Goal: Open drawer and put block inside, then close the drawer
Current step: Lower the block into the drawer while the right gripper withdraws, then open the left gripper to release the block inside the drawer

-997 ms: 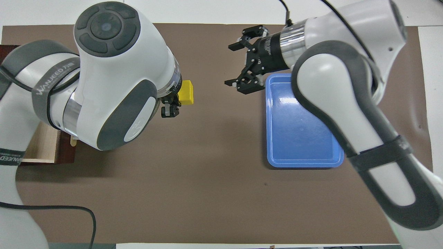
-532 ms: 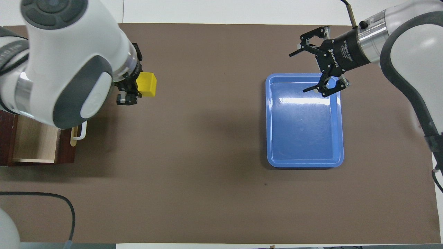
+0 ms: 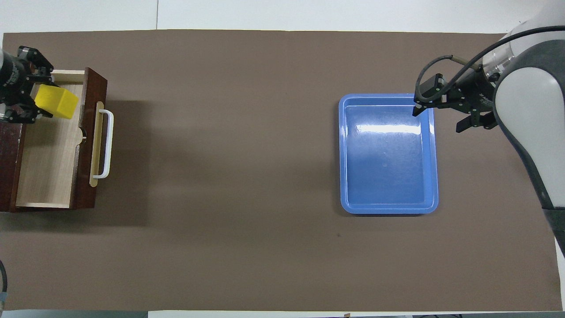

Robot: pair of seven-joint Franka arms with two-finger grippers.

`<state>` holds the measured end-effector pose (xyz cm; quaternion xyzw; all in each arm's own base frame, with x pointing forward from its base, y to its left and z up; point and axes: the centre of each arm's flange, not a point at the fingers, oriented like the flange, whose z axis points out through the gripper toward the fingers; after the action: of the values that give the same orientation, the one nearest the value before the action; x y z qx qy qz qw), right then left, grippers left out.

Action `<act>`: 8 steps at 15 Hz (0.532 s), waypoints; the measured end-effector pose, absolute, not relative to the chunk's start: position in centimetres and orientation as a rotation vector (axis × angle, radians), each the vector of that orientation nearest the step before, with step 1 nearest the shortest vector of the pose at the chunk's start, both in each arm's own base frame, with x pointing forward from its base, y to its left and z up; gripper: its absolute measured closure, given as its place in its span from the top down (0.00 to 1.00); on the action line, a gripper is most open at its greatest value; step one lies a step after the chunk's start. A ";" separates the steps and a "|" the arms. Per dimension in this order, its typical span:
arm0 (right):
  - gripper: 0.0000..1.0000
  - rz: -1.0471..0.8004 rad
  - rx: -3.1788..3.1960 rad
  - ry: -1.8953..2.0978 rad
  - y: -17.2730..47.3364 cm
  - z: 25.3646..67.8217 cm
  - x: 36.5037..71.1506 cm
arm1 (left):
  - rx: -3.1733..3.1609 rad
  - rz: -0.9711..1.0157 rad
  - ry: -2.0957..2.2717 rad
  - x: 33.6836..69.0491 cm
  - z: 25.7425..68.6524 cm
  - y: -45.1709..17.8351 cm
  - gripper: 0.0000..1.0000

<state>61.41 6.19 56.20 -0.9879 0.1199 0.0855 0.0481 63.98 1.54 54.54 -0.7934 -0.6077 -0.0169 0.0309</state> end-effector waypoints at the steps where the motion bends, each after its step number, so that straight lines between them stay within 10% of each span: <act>1: 1.00 0.236 -3.050 0.245 5.3 57.0 61.0 | -2.435 -0.059 -1.892 63.7 54.0 3.0 0.56; 8: 1.00 0.116 -3.125 -0.173 1.0 65.4 53.8 | -2.413 -0.037 -1.949 60.5 48.5 4.9 0.56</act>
<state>53.84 1.02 65.35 -0.9978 -0.0553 0.0370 0.0046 60.49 4.86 48.53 -0.7778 -0.6281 -0.0118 0.0196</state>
